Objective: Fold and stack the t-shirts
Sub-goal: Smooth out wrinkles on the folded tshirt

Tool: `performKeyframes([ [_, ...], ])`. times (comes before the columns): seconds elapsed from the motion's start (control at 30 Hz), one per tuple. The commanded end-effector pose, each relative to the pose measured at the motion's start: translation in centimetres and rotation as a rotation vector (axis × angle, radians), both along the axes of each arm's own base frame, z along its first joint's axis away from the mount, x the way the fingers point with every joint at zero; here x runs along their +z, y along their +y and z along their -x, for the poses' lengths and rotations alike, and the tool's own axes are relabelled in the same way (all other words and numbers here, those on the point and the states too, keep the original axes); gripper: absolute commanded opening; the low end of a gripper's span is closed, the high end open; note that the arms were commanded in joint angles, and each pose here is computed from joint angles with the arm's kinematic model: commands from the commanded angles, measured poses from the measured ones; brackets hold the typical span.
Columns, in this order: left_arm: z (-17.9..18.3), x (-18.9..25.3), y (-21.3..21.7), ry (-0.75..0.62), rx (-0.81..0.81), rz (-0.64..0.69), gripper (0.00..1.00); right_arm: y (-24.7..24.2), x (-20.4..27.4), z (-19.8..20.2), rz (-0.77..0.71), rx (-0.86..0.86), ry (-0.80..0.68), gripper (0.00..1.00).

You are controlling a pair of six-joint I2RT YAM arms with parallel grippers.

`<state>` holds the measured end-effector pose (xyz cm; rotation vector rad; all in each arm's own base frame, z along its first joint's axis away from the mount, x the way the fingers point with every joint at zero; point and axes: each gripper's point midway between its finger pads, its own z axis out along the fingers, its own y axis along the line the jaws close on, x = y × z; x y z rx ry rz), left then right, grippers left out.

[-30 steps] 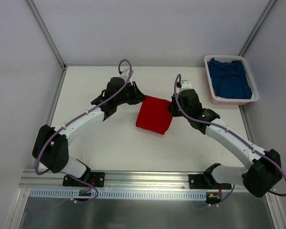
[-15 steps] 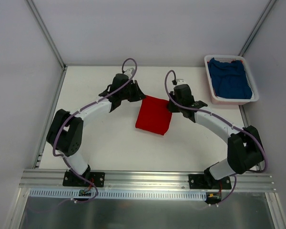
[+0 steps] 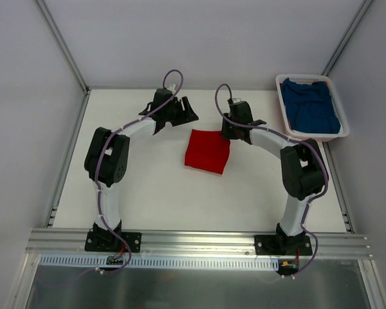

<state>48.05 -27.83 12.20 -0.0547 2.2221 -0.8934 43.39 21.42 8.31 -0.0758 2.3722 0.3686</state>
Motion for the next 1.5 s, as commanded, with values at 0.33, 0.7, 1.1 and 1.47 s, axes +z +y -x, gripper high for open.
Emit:
performKeyframes([
  [0.33, 0.9, 1.3, 1.3, 0.006, -0.017, 0.019, 0.99, -1.0, 1.5, 2.6, -0.027, 0.006, -0.002, 0.5],
  [0.7, 7.7, 5.3, 2.5, 0.01, -0.028, 0.084, 0.98, -2.7, 4.8, 7.6, -0.011, -0.011, -0.037, 0.48],
  [1.1, 10.6, -1.9, 0.9, 0.243, -0.09, 0.13, 0.99, -2.9, 4.7, 12.1, -0.09, -0.033, -0.039, 0.49],
  [1.47, 11.2, -6.1, -0.2, 0.346, -0.098, 0.213, 0.99, -4.4, 10.3, 14.2, -0.145, -0.03, -0.176, 0.49],
])
